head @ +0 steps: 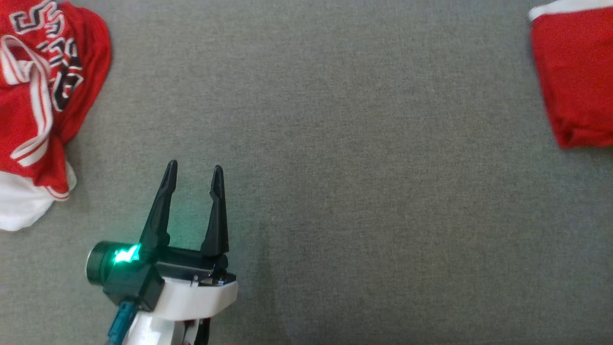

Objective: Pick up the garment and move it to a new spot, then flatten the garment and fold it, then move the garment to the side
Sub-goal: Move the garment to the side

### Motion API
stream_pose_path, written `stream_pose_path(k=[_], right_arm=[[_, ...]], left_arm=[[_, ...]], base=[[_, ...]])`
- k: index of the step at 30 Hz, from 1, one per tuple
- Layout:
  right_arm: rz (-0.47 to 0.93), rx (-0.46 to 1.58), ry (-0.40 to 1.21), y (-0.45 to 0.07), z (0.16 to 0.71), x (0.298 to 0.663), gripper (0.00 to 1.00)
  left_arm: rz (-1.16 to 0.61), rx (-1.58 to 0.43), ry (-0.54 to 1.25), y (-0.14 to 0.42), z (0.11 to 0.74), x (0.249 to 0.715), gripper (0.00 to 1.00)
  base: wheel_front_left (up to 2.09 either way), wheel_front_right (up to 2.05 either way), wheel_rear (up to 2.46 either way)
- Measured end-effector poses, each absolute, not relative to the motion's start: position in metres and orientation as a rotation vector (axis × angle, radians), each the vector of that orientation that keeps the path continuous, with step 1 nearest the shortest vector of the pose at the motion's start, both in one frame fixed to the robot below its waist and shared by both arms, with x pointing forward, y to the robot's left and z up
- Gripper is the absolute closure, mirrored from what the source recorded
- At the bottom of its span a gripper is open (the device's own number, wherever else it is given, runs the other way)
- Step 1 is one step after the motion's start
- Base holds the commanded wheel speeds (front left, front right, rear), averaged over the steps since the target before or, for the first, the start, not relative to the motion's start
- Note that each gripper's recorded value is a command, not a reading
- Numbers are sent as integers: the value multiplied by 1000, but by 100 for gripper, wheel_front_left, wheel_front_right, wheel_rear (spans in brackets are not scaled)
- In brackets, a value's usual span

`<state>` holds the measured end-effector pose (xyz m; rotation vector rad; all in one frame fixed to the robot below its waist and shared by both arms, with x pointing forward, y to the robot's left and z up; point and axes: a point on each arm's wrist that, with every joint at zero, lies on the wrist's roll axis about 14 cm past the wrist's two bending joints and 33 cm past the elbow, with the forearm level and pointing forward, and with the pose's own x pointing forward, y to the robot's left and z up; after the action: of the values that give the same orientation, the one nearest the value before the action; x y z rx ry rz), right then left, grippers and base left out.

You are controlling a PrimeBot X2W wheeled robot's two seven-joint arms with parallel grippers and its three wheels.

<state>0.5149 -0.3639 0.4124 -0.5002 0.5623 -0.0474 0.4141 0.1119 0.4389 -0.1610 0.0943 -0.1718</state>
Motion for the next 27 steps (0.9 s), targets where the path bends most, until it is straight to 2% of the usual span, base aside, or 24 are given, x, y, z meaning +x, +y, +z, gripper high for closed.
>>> stream_pose_path(k=[4, 5, 6, 7, 11, 15, 20, 27], right_arm=[[-84, -556, 570, -381, 418, 515, 100], [-97, -570, 564, -386, 422, 516, 86], [-101, -589, 565, -388, 425, 517, 69], [-110, -596, 558, -390, 429, 518, 0], [-126, -649, 494, -388, 448, 521, 0], [-91, -611, 452, -360, 441, 512, 0], [-1, -472, 384, -296, 427, 493, 0], [189, -225, 334, -190, 401, 440, 0]], left_arm=[[-186, -168, 105, 108, 433, 419, 0], [-190, -169, 108, 108, 431, 419, 0], [-190, -169, 111, 108, 431, 419, 0], [-188, -169, 111, 108, 431, 419, 0], [-179, -165, 99, 111, 436, 417, 0], [-167, -171, 80, 114, 445, 413, 0], [-130, -148, 55, 122, 458, 401, 0], [-72, -126, 44, 133, 469, 368, 0]], base=[[0, 0, 0], [0, 0, 0], [0, 0, 0], [0, 0, 0], [0, 0, 0], [0, 0, 0], [0, 0, 0], [0, 0, 0]])
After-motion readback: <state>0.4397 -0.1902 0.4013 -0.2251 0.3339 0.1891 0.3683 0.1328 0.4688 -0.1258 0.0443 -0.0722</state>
